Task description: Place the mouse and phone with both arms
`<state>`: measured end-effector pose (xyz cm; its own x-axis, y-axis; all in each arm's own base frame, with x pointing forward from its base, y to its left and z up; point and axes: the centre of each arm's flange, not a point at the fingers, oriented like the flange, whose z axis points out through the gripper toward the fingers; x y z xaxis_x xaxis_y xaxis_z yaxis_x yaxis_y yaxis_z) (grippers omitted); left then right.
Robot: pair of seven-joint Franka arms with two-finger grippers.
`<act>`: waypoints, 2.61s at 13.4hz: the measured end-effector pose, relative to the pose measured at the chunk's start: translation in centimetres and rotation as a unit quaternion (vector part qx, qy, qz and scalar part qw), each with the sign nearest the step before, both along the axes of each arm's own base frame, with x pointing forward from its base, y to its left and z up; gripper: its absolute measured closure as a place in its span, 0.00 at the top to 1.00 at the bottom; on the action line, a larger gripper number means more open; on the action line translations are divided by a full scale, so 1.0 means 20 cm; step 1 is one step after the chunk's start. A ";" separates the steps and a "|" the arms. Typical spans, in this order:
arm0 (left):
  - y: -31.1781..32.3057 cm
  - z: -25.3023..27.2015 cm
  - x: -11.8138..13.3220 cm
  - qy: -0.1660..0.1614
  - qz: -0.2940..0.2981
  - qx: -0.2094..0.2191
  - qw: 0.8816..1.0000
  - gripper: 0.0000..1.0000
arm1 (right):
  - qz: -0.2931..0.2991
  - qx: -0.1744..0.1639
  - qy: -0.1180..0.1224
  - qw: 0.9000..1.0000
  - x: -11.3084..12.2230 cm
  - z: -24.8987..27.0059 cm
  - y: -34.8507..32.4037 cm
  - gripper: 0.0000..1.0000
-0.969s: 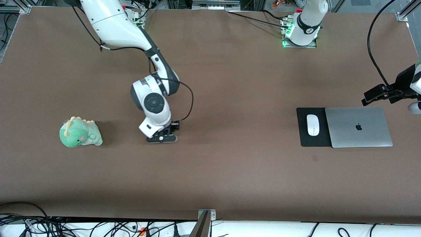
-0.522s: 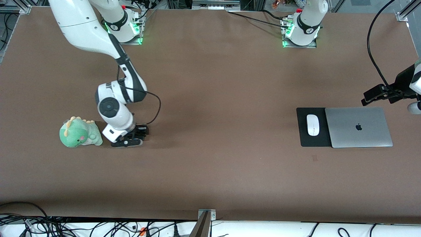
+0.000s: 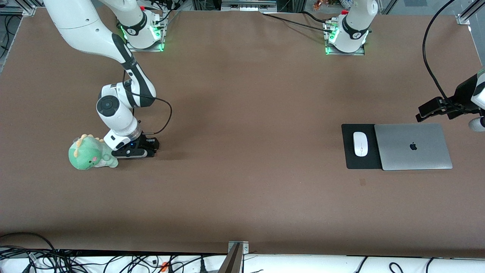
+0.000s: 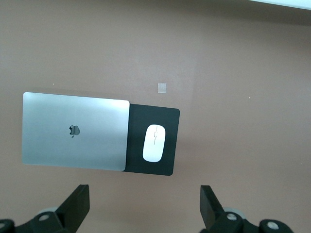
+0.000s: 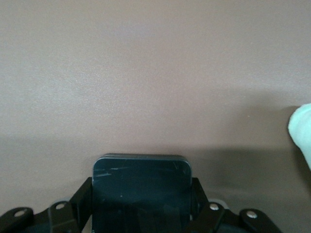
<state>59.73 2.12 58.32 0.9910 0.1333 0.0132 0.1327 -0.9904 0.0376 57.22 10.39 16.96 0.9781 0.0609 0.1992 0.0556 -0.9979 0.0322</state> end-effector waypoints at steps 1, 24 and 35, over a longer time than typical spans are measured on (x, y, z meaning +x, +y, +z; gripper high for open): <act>0.00 0.00 0.00 0.000 0.000 0.000 1.000 1.00 | 0.000 0.000 0.000 1.000 -0.01 0.00 0.00 0.81; 0.01 0.02 0.00 -0.004 0.002 0.000 1.000 1.00 | -0.056 0.000 0.126 0.990 -0.08 1.90 -0.41 1.00; 0.02 0.02 0.00 -0.004 0.003 0.000 1.000 1.00 | -0.056 0.024 0.112 0.992 -0.15 2.27 -0.48 1.00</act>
<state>59.77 2.44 58.72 0.9901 0.1387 0.0215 0.1378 -0.9897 0.0381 54.26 0.72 62.27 0.9982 -0.0549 -0.0246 -0.0553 -0.9983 -0.0157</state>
